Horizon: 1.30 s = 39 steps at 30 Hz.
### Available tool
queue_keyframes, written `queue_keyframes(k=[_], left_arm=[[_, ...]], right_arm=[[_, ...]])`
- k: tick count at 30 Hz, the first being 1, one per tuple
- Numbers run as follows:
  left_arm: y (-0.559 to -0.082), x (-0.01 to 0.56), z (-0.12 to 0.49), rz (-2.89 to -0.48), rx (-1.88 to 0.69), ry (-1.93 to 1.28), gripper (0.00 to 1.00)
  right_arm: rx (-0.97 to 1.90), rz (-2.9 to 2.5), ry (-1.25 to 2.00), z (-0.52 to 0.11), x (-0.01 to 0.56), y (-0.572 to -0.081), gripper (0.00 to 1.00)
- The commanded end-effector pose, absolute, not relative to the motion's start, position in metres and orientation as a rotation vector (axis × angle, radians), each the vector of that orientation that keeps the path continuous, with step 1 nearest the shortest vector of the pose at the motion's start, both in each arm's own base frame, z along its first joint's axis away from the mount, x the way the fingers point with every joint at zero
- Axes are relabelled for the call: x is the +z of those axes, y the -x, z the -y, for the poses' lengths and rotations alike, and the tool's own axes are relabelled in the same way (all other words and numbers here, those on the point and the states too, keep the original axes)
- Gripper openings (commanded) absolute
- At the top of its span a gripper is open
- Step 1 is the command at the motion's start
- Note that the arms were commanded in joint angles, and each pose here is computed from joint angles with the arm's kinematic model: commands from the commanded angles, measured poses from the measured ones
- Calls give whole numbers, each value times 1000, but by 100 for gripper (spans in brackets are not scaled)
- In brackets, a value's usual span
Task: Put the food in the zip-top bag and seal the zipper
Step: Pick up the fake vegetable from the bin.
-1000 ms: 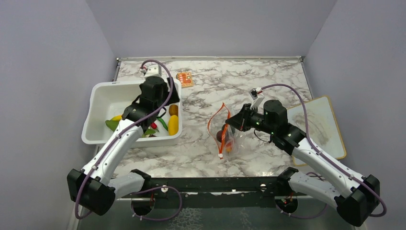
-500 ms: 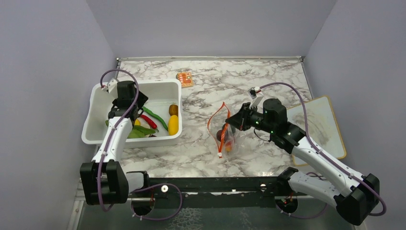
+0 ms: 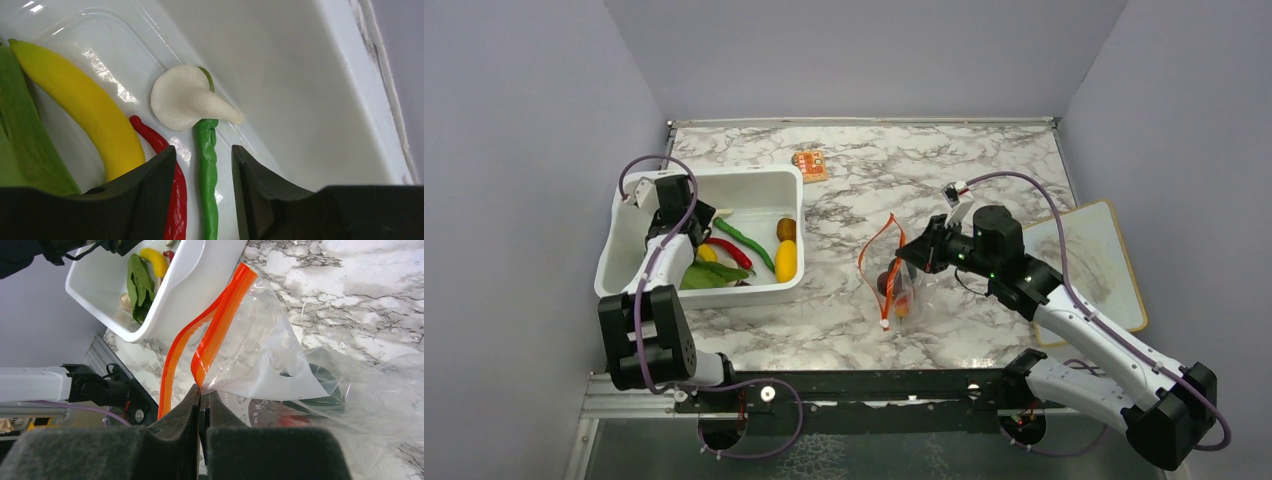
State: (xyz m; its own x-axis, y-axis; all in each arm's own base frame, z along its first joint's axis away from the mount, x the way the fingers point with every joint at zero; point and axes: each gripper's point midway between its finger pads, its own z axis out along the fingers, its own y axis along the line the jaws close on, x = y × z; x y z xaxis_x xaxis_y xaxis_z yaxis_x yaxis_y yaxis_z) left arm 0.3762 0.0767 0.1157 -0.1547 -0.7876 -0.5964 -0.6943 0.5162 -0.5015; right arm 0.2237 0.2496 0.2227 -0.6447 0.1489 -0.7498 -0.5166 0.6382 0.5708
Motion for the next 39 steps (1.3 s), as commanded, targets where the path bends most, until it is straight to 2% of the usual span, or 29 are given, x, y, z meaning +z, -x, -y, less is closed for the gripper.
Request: queue_keyframes(k=[1, 12, 23, 39], left_arm=[[-396, 114, -83, -1932, -148, 1135, 47], [-416, 95, -78, -1984, -251, 1106, 51], [-422, 88, -91, -2035, -183, 1074, 51], [-415, 48, -84, -2188, -180, 1109, 52]], right_arm=[[1021, -1982, 295, -250, 243, -229, 1], [1056, -1993, 288, -255, 237, -228, 1], [1054, -1998, 300, -256, 239, -228, 1], [1078, -1988, 306, -259, 243, -227, 1]])
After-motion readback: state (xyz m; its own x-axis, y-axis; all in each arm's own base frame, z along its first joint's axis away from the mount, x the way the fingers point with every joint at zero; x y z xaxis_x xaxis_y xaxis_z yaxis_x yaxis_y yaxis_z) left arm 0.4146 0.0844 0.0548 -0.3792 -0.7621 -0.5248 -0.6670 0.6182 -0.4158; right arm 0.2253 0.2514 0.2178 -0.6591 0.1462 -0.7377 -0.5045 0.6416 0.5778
